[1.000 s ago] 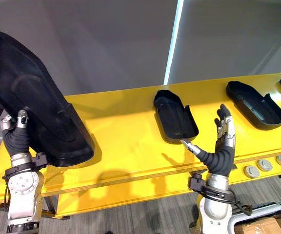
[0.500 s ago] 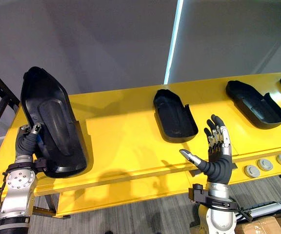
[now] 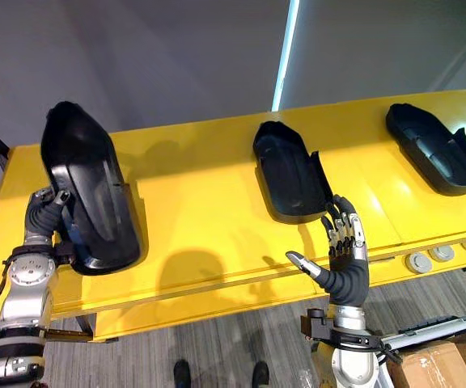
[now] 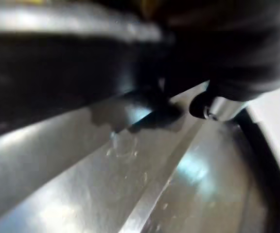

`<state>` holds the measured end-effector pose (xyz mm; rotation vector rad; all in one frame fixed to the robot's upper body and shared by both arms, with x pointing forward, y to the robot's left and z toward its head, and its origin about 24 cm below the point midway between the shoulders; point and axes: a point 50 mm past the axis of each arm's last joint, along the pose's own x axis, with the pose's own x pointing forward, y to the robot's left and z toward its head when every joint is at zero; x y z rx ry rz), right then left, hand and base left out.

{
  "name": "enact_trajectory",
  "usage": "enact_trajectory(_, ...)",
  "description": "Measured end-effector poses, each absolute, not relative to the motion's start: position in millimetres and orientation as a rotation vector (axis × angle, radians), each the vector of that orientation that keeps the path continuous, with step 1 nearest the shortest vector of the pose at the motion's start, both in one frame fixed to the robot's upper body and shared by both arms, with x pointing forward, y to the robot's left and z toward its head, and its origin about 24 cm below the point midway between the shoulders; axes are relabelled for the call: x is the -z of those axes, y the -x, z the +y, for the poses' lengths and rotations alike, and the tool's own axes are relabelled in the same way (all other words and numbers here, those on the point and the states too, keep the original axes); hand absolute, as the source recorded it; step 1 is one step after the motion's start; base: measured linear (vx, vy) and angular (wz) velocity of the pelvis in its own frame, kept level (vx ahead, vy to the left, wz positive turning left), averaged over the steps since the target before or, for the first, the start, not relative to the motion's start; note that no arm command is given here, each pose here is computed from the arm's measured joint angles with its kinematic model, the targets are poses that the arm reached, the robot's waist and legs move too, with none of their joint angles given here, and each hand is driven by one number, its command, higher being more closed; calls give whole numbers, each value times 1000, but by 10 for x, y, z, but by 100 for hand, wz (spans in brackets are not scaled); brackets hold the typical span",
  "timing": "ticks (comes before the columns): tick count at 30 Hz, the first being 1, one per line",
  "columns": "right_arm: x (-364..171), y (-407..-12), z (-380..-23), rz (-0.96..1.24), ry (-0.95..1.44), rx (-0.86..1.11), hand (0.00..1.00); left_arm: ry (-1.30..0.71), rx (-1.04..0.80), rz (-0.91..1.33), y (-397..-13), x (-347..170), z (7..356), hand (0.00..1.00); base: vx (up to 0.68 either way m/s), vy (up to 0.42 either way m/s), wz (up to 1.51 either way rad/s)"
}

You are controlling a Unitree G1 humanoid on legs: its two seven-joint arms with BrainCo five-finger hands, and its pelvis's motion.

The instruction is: Walk over and take plastic housings, then place them on the shelf

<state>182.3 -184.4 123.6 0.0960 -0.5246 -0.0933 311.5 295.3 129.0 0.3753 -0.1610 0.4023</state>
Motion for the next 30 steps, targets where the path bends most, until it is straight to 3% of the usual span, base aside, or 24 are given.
enact_trajectory(16, -1182, -1803, -1739, -499, -158, 46, 0, -427, -424, -120, -3314, -1466, 3071, 0, -10, 5, -3)
enact_trajectory(26, -1248, -1886, -1766, -518, -145, 41, 0, -279, -263, -599, -2946, -2159, 2464, 0, -28, 10, 2)
enact_trajectory(27, -1262, -1904, -1761, -525, -144, 34, 0, -269, -283, -639, -2893, -2216, 2476, 100, -39, 14, 6)
enact_trajectory(30, -1244, -1914, -1763, -517, -144, 34, 0, -267, -420, -719, -2719, -2277, 2553, 100, -31, 22, 10)
